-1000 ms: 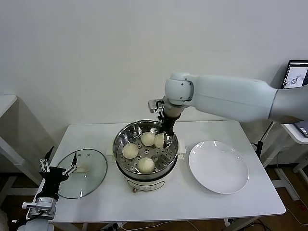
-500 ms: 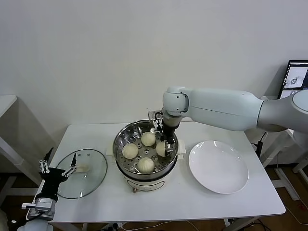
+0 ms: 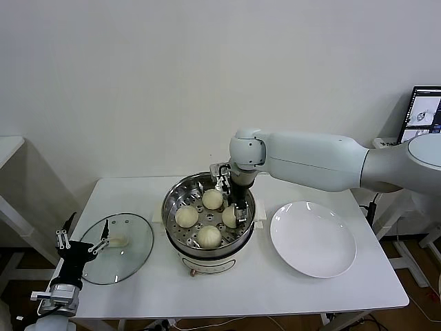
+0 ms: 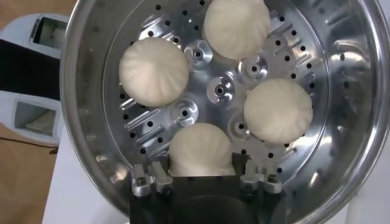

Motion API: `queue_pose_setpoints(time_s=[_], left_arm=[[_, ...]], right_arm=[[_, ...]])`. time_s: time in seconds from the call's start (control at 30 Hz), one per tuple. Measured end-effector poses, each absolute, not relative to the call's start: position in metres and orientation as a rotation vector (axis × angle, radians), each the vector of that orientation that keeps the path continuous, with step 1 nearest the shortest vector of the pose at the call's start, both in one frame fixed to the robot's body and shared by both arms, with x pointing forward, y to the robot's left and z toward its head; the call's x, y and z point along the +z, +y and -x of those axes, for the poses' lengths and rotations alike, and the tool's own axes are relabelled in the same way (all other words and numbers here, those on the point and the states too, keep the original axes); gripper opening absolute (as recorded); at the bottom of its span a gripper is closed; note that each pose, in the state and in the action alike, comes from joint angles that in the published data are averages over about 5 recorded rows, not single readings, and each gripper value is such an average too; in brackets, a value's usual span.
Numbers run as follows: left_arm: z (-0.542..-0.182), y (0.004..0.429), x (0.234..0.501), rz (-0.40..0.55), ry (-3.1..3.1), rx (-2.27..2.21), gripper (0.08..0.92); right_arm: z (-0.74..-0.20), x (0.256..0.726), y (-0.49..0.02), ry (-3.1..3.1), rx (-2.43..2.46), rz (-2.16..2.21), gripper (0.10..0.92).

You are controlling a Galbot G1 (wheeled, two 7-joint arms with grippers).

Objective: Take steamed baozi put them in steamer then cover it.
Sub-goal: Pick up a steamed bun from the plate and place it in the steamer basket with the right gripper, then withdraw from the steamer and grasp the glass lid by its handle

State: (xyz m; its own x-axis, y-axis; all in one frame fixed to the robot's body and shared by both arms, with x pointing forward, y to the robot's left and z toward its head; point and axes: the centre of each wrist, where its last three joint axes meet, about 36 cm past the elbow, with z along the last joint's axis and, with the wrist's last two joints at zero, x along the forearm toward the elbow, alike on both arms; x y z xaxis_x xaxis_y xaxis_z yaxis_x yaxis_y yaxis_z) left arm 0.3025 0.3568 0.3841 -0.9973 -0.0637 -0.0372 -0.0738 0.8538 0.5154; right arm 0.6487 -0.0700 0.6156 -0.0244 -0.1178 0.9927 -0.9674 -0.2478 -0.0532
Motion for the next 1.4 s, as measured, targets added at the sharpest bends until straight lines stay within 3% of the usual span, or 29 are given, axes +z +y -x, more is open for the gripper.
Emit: queue_pose_setpoints(time_s=[0.33, 0.7, 1.07, 1.4], left_arm=[[-0.303, 0.351, 0.384, 0.095, 3.005, 0.833, 0.823], [-0.308, 0.344, 0.386, 0.092, 3.013, 0.800, 0.823], [-0.313, 0.343, 0.391, 0.111, 3.035, 0.732, 0.823], [-0.320, 0.333, 0.390, 0.076, 3.008, 0.670, 0.823]], right_arm=[[-0.649, 0.681, -0.112, -1.294, 1.336, -1.472, 0.823], [-0.630, 0.723, -0.216, -1.602, 1.176, -1.503, 0.823], [-0.582, 0.686, -0.338, -2.358, 0.870, -1.446, 0.823], [-0.515, 0.616, -0.359, -3.048, 0.523, -1.096, 0.823]])
